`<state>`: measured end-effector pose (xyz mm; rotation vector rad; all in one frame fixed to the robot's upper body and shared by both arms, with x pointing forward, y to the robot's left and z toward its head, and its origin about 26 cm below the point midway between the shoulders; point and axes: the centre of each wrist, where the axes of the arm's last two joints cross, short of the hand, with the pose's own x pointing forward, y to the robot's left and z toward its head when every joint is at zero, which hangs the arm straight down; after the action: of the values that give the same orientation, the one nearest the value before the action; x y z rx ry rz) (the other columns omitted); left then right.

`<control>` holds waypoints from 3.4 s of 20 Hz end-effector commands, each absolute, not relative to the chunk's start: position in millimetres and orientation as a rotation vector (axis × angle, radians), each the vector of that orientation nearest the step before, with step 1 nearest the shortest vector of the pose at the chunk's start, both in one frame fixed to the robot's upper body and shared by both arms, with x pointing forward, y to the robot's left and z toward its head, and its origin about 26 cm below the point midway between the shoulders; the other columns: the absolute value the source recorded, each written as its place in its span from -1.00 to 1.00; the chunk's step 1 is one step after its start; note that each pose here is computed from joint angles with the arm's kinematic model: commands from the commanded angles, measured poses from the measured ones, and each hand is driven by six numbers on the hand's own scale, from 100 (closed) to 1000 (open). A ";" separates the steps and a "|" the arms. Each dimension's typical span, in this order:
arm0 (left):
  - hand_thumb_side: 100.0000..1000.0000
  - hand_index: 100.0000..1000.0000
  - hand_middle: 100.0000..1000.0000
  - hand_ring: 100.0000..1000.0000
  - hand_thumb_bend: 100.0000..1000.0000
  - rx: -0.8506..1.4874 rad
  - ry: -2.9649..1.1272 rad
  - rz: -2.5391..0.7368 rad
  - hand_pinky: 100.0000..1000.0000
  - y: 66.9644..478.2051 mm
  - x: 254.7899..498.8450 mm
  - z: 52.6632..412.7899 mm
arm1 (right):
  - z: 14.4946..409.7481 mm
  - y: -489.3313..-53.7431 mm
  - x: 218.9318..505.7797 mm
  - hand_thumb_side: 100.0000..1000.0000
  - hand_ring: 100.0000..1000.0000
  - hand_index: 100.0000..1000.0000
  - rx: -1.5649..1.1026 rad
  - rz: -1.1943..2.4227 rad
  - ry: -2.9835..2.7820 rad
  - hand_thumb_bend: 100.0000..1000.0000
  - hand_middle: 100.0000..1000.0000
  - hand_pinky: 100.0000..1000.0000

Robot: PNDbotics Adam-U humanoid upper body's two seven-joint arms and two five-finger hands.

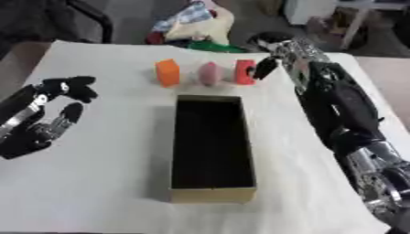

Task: Pick up objects on the table and place them in the box.

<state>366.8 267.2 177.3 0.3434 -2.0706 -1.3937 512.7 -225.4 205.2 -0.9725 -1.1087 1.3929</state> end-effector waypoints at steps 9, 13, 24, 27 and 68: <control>1.00 0.91 0.34 0.35 -1.00 0.372 -2.106 -1.402 0.46 267.7 366.3 192.5 | 220.5 -242.0 514.6 -0.61 0.91 1.00 -1.025 1.313 -1.116 -0.72 1.00 0.79; 1.00 0.91 0.34 0.35 -1.00 0.373 -2.105 -1.401 0.46 268.1 366.2 192.6 | 221.4 -246.3 514.6 -0.60 0.91 1.00 -1.034 1.300 -1.115 -0.72 1.00 0.79; 1.00 0.91 0.34 0.35 -1.00 0.377 -2.107 -1.402 0.46 268.6 365.9 193.3 | 221.6 -258.2 514.6 -0.60 0.90 1.00 -1.036 1.236 -1.095 -0.72 1.00 0.78; 1.00 0.91 0.34 0.35 -1.00 0.375 -2.112 -1.402 0.46 267.6 366.1 194.0 | 222.8 -258.2 514.5 -0.60 0.90 1.00 -1.037 1.230 -1.102 -0.72 1.00 0.78; 1.00 0.91 0.34 0.35 -1.00 0.374 -2.111 -1.395 0.46 268.8 366.7 193.1 | 229.1 -232.7 511.0 -0.66 0.53 0.48 -1.157 1.231 -1.357 -1.00 0.02 0.60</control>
<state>367.6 264.6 182.6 0.3437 -2.0889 -1.3950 511.2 -233.9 208.5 -1.1179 -1.3061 1.2392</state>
